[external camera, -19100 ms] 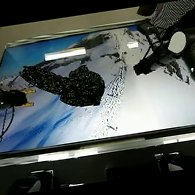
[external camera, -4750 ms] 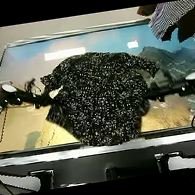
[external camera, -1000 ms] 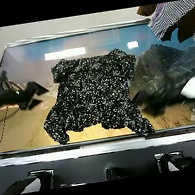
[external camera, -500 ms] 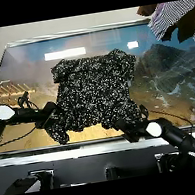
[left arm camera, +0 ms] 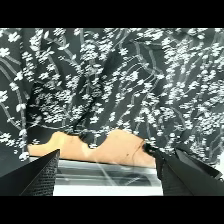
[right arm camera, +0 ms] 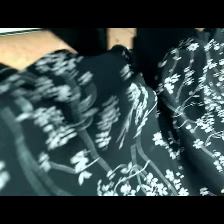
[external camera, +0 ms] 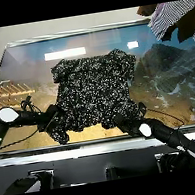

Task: Fold the clothes and pants, and hang the long-sleeved shirts on hangers.

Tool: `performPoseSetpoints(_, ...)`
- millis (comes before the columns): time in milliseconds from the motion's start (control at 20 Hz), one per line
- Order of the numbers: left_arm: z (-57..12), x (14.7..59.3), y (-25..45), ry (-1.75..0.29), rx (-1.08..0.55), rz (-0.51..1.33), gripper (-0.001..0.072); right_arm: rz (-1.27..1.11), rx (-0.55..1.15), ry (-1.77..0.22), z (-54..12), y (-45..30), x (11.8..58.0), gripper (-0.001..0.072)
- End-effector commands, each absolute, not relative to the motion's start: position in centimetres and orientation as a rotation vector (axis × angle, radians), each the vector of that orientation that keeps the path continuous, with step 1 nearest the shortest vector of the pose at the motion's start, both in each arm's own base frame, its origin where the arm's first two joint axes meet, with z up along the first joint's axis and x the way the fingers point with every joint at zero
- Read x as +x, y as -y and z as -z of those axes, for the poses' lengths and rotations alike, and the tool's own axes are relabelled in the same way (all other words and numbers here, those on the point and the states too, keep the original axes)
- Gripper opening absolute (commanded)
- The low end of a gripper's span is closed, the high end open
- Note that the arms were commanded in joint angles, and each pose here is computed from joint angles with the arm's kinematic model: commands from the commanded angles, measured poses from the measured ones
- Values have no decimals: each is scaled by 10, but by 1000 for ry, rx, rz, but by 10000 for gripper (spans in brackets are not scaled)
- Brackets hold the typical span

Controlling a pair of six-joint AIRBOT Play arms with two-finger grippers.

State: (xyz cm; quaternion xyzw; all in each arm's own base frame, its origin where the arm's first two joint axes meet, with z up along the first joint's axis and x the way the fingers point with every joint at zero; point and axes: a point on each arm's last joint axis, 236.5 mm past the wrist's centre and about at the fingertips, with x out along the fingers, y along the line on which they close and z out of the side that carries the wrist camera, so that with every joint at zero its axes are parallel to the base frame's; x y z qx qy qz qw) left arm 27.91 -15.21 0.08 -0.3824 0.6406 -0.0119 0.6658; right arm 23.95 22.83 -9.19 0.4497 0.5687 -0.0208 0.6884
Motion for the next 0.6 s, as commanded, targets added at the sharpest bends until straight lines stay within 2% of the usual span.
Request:
performPoseSetpoints(0,22,258,154,-1518,-892,-35,682,65,944,-1308,101,-222,231,51)
performPoseSetpoints(250,49,242,197,-1514,-974,-11,682,71,881,-1392,91,-215,205,33)
performPoseSetpoints(550,77,229,218,-1555,-993,-91,682,155,860,-1345,61,-181,191,33)
